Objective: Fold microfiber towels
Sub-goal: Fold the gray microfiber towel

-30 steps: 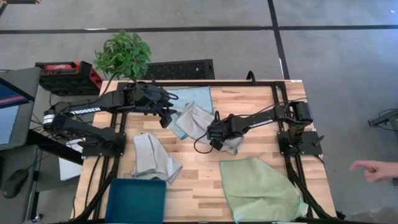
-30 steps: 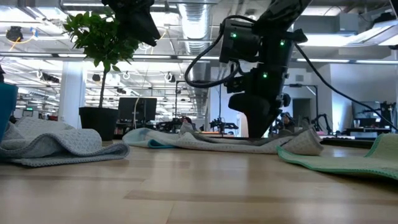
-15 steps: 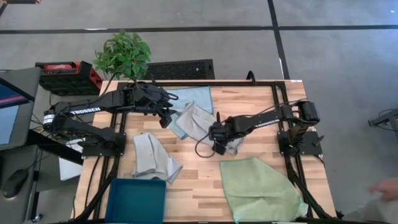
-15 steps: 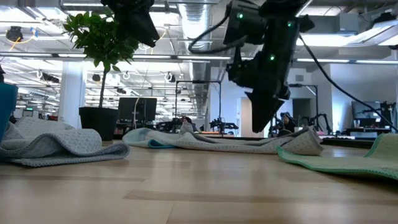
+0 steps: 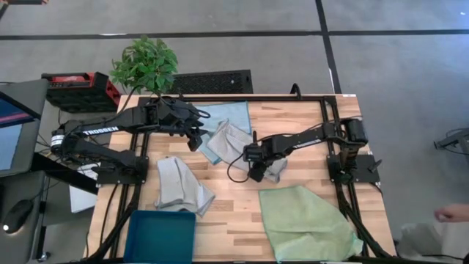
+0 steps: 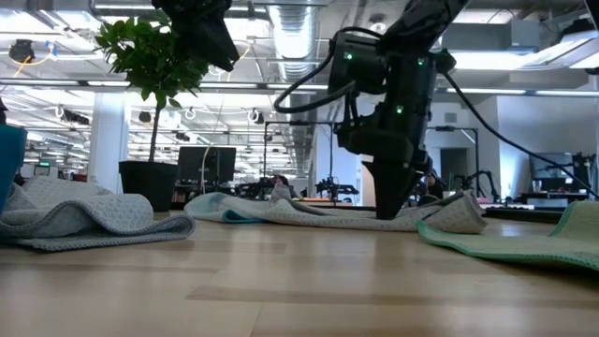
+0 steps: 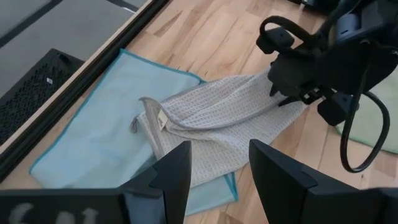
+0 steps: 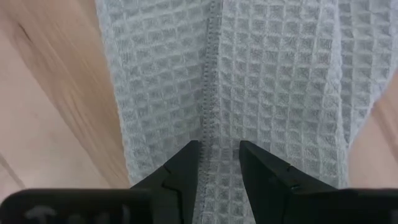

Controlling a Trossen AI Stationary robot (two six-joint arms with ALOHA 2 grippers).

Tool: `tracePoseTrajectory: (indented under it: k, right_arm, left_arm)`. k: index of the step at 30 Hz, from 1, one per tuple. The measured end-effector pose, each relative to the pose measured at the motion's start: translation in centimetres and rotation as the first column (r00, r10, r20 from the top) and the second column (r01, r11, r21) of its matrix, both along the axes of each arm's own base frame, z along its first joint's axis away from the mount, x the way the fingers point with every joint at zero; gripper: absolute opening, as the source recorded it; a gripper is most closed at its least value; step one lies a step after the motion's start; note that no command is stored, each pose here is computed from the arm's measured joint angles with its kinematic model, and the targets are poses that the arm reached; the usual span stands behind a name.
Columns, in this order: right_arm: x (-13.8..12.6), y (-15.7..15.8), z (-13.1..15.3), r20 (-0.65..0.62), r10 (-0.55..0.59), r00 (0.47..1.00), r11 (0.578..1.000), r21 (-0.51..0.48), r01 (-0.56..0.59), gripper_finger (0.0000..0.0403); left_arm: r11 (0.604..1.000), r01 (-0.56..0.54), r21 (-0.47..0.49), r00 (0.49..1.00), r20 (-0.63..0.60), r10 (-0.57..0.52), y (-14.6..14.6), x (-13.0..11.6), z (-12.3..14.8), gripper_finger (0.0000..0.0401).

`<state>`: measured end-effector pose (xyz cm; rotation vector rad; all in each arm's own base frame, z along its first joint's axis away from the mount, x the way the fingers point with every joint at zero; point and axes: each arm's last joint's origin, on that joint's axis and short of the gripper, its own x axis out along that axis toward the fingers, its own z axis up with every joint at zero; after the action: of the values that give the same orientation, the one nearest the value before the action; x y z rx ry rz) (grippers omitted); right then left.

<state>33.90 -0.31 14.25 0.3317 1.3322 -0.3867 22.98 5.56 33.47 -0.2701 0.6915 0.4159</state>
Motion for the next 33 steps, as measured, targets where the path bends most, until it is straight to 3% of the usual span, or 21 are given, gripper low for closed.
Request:
tracePoseTrajectory:
  k: [11, 21, 28, 33]
  right_arm:
    - [-0.3, -0.7, 0.0, -0.026, -0.032, 0.999, 0.998, -0.055, 0.03, 0.014]
    - [-0.4, -2.0, 0.1, -0.026, -0.092, 0.995, 0.972, -0.219, 0.084, 0.014]
    - [-1.2, -4.0, 0.1, -0.058, -0.204, 0.977, 0.925, -0.338, 0.173, 0.014]
    - [-1.6, -4.4, 0.1, -0.097, -0.222, 0.97, 0.933, -0.312, 0.182, 0.014]
  left_arm:
    - [1.0, 0.001, -0.001, 1.0, -0.01, -0.001, 0.0, -0.1, -0.1, 0.0153]
    - [1.0, 0.006, 0.002, 1.0, -0.024, -0.006, 0.0, -0.1, -0.2, 0.0153]
    - [1.0, 0.007, 0.001, 1.0, -0.028, -0.007, 0.0, -0.2, -0.2, 0.0153]
    - [1.0, 0.007, -0.001, 0.999, -0.037, -0.007, -0.1, -0.2, -0.3, 0.0153]
